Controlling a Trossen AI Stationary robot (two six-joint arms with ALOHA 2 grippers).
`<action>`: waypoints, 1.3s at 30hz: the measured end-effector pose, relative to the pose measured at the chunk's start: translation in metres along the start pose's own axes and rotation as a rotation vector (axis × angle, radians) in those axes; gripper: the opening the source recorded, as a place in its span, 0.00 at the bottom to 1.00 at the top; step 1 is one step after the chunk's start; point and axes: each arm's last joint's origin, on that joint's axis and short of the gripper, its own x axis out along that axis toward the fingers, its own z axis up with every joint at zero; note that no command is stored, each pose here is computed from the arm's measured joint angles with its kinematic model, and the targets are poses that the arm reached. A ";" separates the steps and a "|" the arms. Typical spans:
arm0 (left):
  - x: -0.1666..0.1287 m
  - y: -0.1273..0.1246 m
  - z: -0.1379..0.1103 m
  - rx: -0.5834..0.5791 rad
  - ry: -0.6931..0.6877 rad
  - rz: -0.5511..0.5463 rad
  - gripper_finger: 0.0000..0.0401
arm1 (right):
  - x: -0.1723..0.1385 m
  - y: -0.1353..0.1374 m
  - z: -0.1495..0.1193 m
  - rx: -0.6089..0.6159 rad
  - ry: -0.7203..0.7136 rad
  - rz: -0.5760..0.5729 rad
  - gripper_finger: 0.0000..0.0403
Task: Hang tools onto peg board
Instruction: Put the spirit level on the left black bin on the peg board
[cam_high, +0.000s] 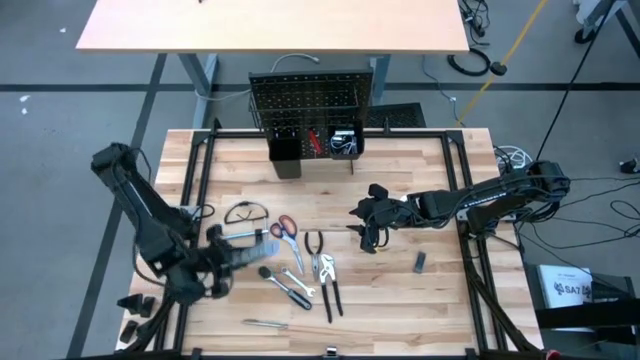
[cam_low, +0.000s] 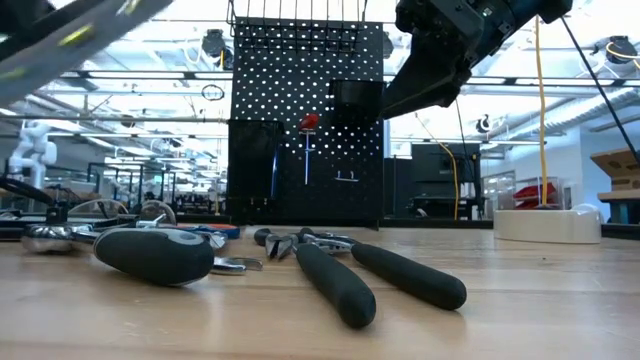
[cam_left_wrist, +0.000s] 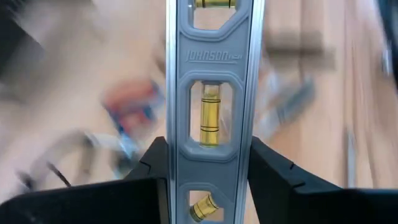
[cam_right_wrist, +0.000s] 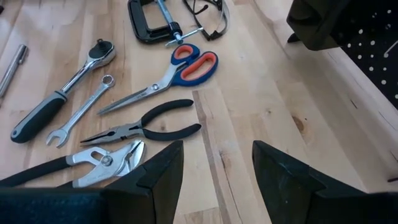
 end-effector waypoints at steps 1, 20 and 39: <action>-0.003 0.004 0.003 -0.023 -0.083 0.027 0.30 | 0.000 0.000 0.000 0.000 0.000 0.000 0.46; 0.034 0.092 -0.028 -0.728 -0.869 0.488 0.25 | 0.000 -0.001 0.000 -0.003 -0.002 -0.005 0.46; 0.044 0.126 0.064 -0.660 -0.630 0.542 0.26 | 0.004 -0.017 0.005 -0.013 -0.010 -0.054 0.46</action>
